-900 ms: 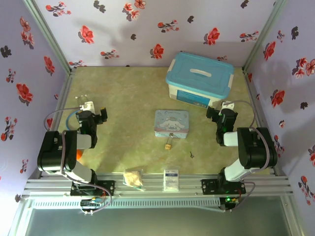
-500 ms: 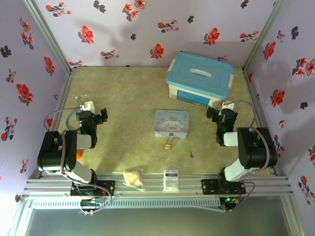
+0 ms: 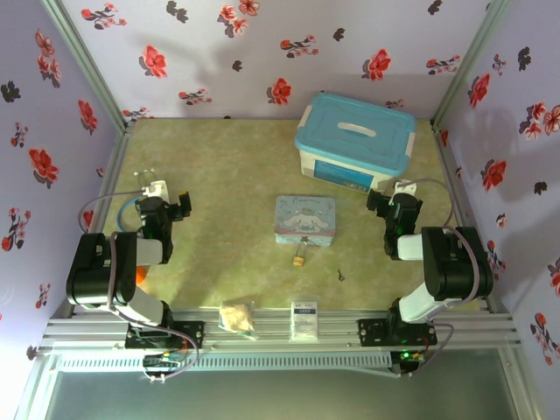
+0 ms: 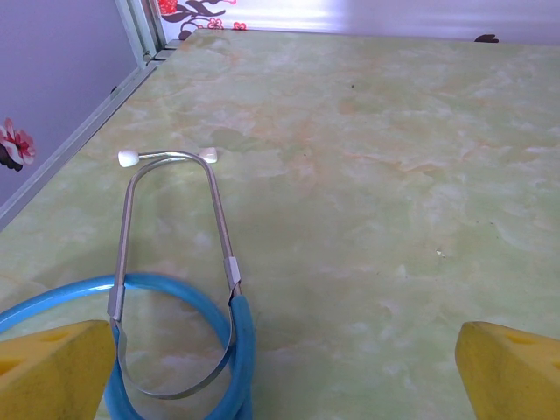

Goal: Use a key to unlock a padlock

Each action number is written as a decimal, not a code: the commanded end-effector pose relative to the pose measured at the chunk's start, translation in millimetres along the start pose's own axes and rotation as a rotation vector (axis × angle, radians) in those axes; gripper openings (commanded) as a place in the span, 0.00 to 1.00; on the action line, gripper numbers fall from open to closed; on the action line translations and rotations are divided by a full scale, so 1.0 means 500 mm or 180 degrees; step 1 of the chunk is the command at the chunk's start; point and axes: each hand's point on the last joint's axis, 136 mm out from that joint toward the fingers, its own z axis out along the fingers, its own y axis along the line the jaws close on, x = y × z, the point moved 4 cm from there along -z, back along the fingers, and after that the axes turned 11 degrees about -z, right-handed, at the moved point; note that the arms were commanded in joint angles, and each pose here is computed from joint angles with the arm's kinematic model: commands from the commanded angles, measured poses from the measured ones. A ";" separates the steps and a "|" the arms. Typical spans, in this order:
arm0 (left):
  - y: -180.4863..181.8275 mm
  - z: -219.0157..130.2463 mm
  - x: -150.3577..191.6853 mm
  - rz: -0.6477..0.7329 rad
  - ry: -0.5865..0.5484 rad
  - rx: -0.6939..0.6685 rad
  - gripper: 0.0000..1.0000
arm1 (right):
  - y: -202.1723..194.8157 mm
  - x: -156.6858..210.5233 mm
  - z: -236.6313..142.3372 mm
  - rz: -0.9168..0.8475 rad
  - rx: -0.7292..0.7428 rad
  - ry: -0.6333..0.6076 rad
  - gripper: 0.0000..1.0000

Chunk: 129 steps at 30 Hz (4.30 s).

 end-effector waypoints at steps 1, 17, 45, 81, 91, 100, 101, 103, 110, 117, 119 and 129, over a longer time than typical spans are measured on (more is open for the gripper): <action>-0.003 0.008 -0.016 0.0061 -0.0059 0.0028 1.00 | 0.001 -0.015 0.001 -0.0042 0.0008 -0.0081 0.99; 0.001 -0.007 -0.029 0.0034 -0.0162 -0.0005 1.00 | 0.001 -0.017 0.000 -0.0034 0.0004 -0.0103 0.99; -0.206 -0.176 -0.129 -0.1679 0.0352 0.1786 1.00 | 0.104 -0.035 -0.212 0.1433 -0.1321 0.0999 0.98; -0.572 -0.450 0.057 -0.0548 0.1979 0.2777 1.00 | 0.238 0.214 -0.431 -0.0137 -0.1392 0.2467 0.30; -0.560 -0.438 0.083 -0.0540 0.1976 0.2705 1.00 | 0.257 0.238 -0.423 -0.0156 -0.1411 0.2510 0.26; -0.545 -0.429 0.090 -0.0590 0.1958 0.2562 1.00 | 0.260 0.264 -0.429 -0.0262 -0.1352 0.2658 0.19; -0.544 -0.428 0.091 -0.0591 0.1964 0.2547 1.00 | 0.260 0.264 -0.429 -0.0260 -0.1351 0.2653 0.17; -0.544 -0.428 0.092 -0.0592 0.1959 0.2547 1.00 | 0.263 0.261 -0.427 -0.0261 -0.1366 0.2630 0.13; -0.544 -0.422 0.093 -0.0589 0.1944 0.2501 1.00 | 0.265 0.240 -0.423 -0.0363 -0.1363 0.2510 0.00; -0.555 -0.430 0.086 -0.0665 0.1904 0.2658 1.00 | 0.270 0.201 -0.425 -0.0482 -0.1429 0.2332 0.00; -0.556 -0.433 0.084 -0.0735 0.1899 0.2722 1.00 | 0.282 0.178 -0.428 -0.0490 -0.1585 0.2193 0.00; -0.580 -0.454 0.084 -0.0952 0.2082 0.3030 0.83 | 0.344 0.065 -0.451 -0.0333 -0.2256 0.1576 0.00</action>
